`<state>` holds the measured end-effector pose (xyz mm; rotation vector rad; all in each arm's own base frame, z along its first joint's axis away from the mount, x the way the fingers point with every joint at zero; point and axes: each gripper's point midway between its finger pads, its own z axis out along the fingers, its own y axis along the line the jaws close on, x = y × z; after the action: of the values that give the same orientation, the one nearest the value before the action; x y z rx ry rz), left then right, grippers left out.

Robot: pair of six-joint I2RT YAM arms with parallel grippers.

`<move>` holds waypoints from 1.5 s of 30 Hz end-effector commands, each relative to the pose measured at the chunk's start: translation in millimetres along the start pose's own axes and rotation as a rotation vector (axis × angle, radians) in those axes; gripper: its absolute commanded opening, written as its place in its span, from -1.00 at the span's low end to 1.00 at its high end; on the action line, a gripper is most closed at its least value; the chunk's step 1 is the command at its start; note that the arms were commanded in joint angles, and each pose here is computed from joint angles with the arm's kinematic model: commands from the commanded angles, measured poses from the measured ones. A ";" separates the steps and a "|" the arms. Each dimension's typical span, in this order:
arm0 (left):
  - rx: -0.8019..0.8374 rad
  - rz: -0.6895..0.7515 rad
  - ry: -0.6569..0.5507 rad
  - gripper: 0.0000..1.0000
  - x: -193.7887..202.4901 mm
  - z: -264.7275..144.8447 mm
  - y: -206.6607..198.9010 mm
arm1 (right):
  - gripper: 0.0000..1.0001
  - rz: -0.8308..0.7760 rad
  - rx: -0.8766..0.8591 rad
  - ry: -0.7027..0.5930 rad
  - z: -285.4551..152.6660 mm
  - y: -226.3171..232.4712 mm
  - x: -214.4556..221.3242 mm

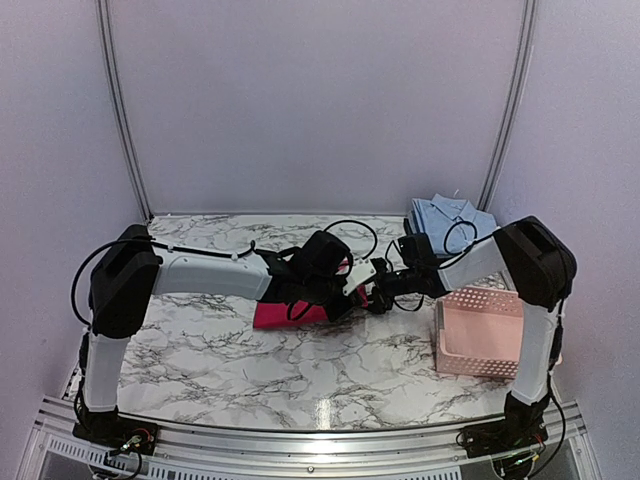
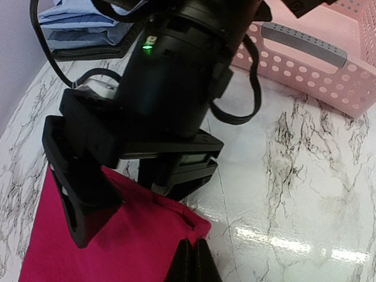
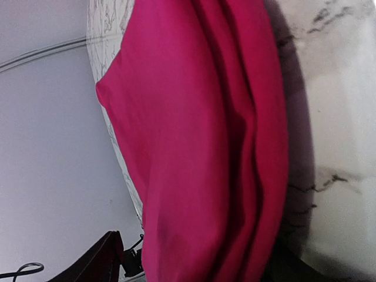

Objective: Fold and stack the mixed laundry pile
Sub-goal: Pick up the square-folded T-shirt from the center of the board, then pass from the left arm to the right, then turn over the square-folded T-shirt at the center of the board.

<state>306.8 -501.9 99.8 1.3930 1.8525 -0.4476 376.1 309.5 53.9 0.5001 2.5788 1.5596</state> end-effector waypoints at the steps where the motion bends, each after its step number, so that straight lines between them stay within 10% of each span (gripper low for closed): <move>1: 0.042 -0.005 -0.088 -1.00 -27.7 -22.2 -5.0 | 0.32 0.026 -0.019 -0.009 14.8 12.7 -10.9; 9: 0.004 -0.023 -0.098 -0.89 -30.4 -30.8 1.6 | -0.76 0.030 0.090 -0.021 21.1 2.3 -10.9; 18: -0.073 -0.360 -0.174 0.94 -28.0 -104.8 55.4 | -1.00 -0.196 0.260 0.042 -0.1 9.2 -3.9; 26: -0.238 -0.589 -0.128 0.98 16.8 -165.7 108.6 | -1.00 -0.410 0.452 0.048 -45.0 11.3 1.2; 40: -0.305 -0.747 -0.039 0.98 97.9 -238.2 87.7 | -1.00 -0.727 0.977 -0.254 -194.4 88.2 -36.6; 45: -0.354 -0.763 -0.037 0.98 118.7 -268.4 83.3 | -1.00 -0.828 1.121 -0.261 -180.4 103.2 -30.9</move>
<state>285.9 -241.4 202.7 0.4574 2.2219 -0.5238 397.7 193.3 230.6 -0.1848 2.6144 0.0759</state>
